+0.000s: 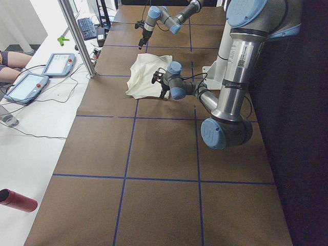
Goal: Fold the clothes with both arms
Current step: 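Lower the left gripper to the folded shirt's side edge nearest it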
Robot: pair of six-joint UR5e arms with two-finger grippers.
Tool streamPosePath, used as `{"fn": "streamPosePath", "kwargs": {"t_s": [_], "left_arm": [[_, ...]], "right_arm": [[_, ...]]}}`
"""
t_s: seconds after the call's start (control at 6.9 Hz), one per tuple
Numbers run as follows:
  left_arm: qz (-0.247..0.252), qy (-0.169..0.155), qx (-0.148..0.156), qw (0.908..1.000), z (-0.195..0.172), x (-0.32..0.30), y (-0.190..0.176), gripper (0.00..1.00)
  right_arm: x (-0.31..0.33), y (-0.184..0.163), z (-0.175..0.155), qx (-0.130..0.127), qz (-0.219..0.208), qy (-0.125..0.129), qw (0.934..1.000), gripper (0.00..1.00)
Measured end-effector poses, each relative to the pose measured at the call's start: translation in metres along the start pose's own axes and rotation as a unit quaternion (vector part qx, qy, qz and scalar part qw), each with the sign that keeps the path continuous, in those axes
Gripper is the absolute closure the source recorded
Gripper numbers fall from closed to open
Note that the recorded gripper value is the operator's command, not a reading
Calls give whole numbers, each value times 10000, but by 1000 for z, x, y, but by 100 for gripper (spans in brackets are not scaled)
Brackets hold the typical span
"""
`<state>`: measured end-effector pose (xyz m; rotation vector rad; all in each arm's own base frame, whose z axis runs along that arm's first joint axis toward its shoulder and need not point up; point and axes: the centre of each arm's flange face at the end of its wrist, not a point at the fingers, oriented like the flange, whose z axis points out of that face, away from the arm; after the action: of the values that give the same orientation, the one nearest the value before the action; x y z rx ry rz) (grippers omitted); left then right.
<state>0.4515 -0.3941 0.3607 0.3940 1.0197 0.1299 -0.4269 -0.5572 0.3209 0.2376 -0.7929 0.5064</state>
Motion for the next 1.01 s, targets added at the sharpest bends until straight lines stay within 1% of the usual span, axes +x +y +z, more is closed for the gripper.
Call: {"fn": "streamPosePath", "kwargs": {"t_s": [0.58, 0.72, 0.87, 1.01], "left_arm": [[-101, 4, -18, 9999, 13, -2, 9, 52], [-94, 35, -21, 9999, 18, -4, 11, 54], [-91, 59, -29, 9999, 22, -5, 13, 58], [-96, 82, -36, 9999, 23, -4, 14, 58]], "right_arm": [[1, 0, 0, -1, 1, 8, 10000, 0], [2, 0, 1, -3, 5, 20, 10000, 0], [4, 0, 2, -4, 11, 28, 10000, 0], [4, 0, 2, -4, 19, 26, 10000, 0]]}}
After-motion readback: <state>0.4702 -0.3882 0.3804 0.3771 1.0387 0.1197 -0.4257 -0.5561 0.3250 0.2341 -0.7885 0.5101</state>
